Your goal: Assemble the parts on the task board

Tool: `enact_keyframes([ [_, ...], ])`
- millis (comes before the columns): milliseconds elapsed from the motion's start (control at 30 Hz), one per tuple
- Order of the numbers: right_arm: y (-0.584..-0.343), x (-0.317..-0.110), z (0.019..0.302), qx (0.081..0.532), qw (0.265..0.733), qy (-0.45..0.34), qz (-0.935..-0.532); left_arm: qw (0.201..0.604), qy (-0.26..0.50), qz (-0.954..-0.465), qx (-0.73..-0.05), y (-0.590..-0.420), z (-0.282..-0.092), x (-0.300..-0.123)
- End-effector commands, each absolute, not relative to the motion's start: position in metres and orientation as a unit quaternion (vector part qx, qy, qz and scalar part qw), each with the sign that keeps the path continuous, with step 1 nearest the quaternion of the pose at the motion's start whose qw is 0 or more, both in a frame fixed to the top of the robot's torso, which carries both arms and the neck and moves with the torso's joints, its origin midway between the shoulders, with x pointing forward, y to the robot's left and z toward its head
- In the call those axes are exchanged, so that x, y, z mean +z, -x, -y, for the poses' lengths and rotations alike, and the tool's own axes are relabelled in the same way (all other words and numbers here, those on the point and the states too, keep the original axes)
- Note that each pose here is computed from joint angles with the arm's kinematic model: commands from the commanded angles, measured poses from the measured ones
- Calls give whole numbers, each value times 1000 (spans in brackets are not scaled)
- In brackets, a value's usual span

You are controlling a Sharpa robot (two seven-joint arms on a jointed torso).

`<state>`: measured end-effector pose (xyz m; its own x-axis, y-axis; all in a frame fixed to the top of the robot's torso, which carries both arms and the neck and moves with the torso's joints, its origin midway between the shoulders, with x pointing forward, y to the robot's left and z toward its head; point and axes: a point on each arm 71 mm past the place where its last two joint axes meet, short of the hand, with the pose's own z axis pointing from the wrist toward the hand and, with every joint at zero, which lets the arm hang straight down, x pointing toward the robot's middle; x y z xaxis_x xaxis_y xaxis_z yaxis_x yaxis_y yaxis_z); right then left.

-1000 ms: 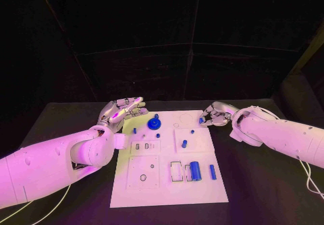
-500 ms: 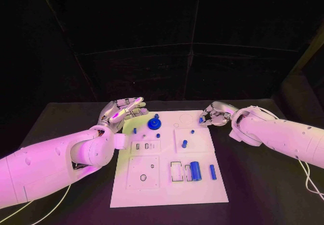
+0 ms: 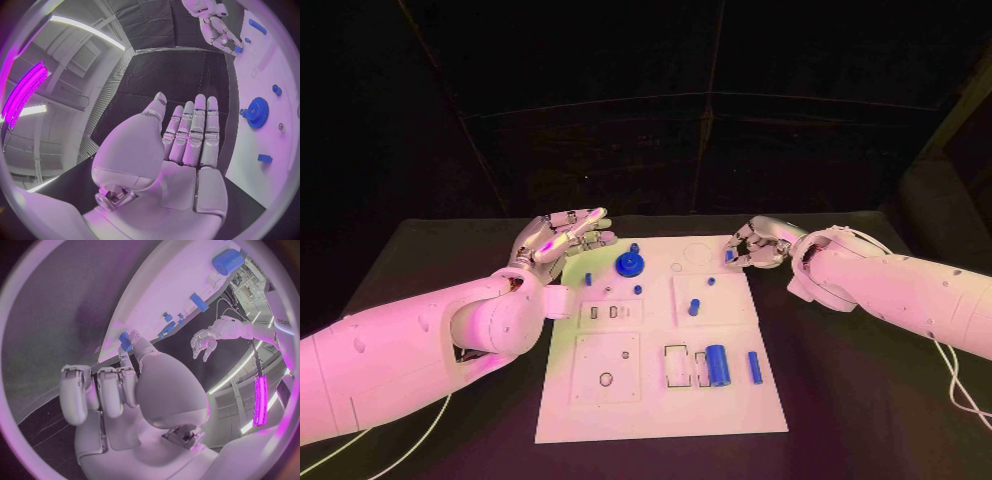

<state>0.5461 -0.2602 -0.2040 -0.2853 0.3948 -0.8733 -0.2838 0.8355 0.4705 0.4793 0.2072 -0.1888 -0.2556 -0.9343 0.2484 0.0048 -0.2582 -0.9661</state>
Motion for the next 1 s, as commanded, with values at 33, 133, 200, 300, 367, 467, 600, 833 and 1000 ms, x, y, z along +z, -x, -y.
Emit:
enact_keyframes([
  [33,-547,-202,260,285,601,-35,-746,369,479,-481,-635,-479,-206,-187],
  [133,-547,-202,260,284,600,-36,-746,369,479,-482,-635,-479,-206,-187],
  [200,-547,-203,260,284,601,-37,-747,369,479,-482,-635,-479,-206,-187],
  [300,-547,-202,260,283,601,-38,-747,369,479,-482,-635,-479,-206,-187],
  [367,-547,-202,261,282,602,-38,-746,369,479,-482,-635,-479,-206,-188],
  [467,-546,-202,260,282,604,-39,-744,369,479,-482,-634,-479,-206,-188],
  [600,-546,-200,259,288,613,-38,-735,369,479,-482,-634,-479,-206,-188],
  [833,-543,-193,256,302,639,-46,-706,370,480,-482,-633,-480,-207,-188],
  [1000,-533,-188,250,312,642,-51,-698,372,480,-481,-632,-480,-209,-188],
])
